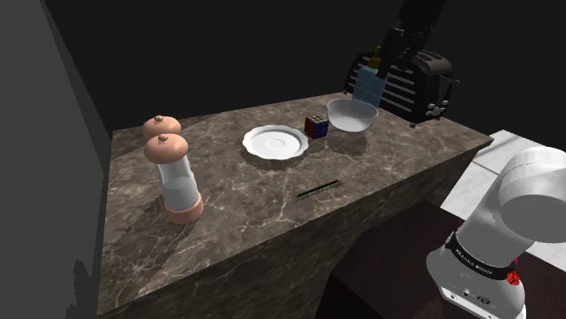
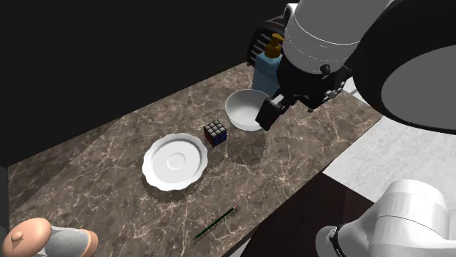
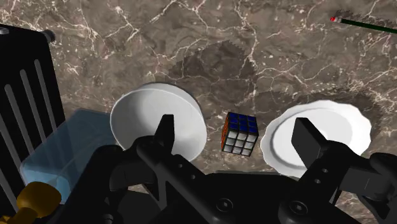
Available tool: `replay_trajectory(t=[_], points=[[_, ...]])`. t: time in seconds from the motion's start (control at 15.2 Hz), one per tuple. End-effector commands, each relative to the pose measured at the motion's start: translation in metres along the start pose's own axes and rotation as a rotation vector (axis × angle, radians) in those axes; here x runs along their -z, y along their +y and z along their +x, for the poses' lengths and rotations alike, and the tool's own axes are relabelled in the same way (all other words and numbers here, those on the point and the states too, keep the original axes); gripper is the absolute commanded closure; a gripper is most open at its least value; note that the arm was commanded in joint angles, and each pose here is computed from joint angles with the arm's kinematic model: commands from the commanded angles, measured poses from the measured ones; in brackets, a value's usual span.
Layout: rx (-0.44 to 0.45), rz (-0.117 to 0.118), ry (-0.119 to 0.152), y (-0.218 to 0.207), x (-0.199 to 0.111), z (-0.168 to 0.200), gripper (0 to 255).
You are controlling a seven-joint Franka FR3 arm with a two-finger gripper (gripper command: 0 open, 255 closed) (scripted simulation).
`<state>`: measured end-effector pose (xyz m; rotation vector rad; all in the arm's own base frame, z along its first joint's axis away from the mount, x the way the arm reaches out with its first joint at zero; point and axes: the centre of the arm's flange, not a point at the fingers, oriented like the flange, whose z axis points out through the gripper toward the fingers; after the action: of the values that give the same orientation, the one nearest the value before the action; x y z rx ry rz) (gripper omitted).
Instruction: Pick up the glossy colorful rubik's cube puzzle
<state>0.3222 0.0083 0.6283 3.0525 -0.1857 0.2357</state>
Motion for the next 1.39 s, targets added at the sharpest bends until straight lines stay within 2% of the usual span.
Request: replay_trajectory(t=[0.0, 1.06, 1.25, 1.32], points=[[0.000, 0.000, 0.000, 0.000, 0.000, 0.000, 0], [0.062, 0.059, -0.127, -0.026, -0.164, 0.150, 0], [0.073, 0.070, -0.150, -0.033, -0.195, 0.174, 0], [0.073, 0.070, -0.150, -0.033, -0.200, 0.173, 0]])
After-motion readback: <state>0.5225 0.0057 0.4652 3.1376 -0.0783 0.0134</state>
